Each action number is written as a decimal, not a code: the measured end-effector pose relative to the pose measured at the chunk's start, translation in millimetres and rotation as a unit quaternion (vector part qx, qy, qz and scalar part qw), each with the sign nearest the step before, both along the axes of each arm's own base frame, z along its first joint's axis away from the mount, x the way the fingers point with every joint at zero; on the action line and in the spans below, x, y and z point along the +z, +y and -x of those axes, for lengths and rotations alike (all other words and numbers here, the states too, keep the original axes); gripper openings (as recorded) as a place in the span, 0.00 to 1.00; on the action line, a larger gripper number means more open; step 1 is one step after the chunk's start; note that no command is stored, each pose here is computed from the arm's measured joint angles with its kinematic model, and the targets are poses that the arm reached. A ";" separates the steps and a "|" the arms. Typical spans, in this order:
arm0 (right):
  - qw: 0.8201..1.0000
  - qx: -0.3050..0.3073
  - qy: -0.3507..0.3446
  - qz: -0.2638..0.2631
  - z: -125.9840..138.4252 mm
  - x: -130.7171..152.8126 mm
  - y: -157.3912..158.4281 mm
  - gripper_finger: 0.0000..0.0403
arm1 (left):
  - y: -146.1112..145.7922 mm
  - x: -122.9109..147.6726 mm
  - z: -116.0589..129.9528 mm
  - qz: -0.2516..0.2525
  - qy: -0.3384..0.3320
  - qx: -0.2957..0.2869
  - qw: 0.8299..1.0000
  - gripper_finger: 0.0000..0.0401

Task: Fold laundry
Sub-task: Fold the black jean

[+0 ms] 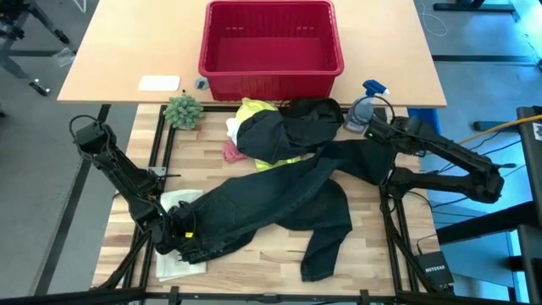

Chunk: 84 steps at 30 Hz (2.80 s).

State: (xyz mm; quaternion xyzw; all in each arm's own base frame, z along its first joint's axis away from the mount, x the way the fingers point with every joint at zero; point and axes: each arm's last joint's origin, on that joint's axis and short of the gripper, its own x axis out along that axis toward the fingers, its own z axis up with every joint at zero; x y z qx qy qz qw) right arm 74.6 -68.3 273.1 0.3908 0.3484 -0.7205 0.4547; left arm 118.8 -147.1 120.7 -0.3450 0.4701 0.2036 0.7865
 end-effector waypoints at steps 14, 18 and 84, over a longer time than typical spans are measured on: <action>0.993 0.054 -0.032 -0.095 -6.9 -20.6 -0.8 0.25 | 0.0 0.1 0.0 -0.004 -0.002 -0.005 1.000 0.19; 0.990 0.088 -0.038 -0.100 -9.9 -20.9 -2.2 0.04 | 0.0 0.0 0.0 -0.004 -0.002 -0.005 1.000 0.19; 0.199 0.688 -0.694 -0.067 -380.5 188.0 122.7 0.13 | 6.0 -2.8 0.2 -0.055 -0.028 0.017 0.998 0.19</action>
